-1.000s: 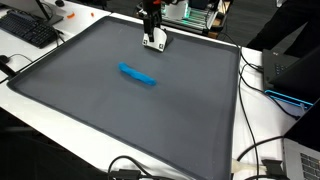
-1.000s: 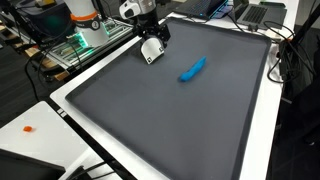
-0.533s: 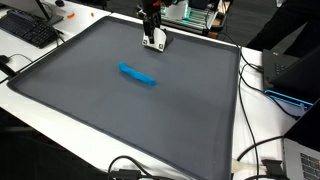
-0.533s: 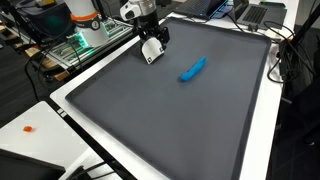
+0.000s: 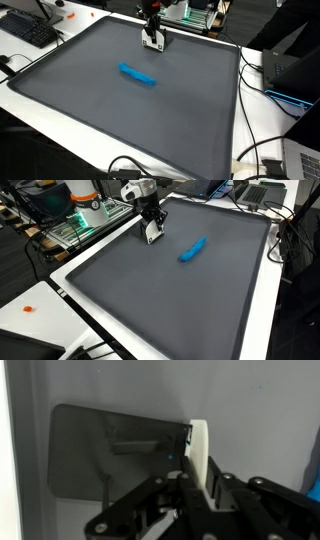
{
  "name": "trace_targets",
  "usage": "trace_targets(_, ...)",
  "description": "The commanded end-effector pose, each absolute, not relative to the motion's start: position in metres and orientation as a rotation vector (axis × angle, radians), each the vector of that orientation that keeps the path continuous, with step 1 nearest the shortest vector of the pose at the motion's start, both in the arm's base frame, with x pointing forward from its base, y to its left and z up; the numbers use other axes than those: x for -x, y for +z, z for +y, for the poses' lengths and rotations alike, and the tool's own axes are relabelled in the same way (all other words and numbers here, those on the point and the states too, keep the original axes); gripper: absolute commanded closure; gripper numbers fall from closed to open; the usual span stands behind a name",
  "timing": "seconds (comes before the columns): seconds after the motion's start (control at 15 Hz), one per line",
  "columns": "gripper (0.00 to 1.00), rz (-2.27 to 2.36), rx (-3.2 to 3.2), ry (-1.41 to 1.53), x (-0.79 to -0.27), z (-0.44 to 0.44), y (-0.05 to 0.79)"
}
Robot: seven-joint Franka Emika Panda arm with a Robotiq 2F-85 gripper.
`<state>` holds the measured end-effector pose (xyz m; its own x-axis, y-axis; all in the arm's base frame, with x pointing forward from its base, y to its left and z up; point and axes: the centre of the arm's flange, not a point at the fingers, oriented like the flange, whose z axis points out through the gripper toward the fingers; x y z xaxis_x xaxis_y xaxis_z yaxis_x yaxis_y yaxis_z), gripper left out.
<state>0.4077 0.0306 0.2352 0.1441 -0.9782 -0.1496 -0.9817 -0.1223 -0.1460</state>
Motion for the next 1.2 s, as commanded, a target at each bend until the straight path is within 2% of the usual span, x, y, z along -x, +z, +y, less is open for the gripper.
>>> trace_targets(0.0, 1.00, 1.951, 2.167, 0.029, -0.409, 0.029, 0.229)
trace_targets(0.6, 0.99, 1.996, 2.121, 0.053, -0.404, 0.030, 0.250)
trace_targets(1.13, 0.99, 1.812, 2.317, -0.020, -0.414, 0.049, 0.305)
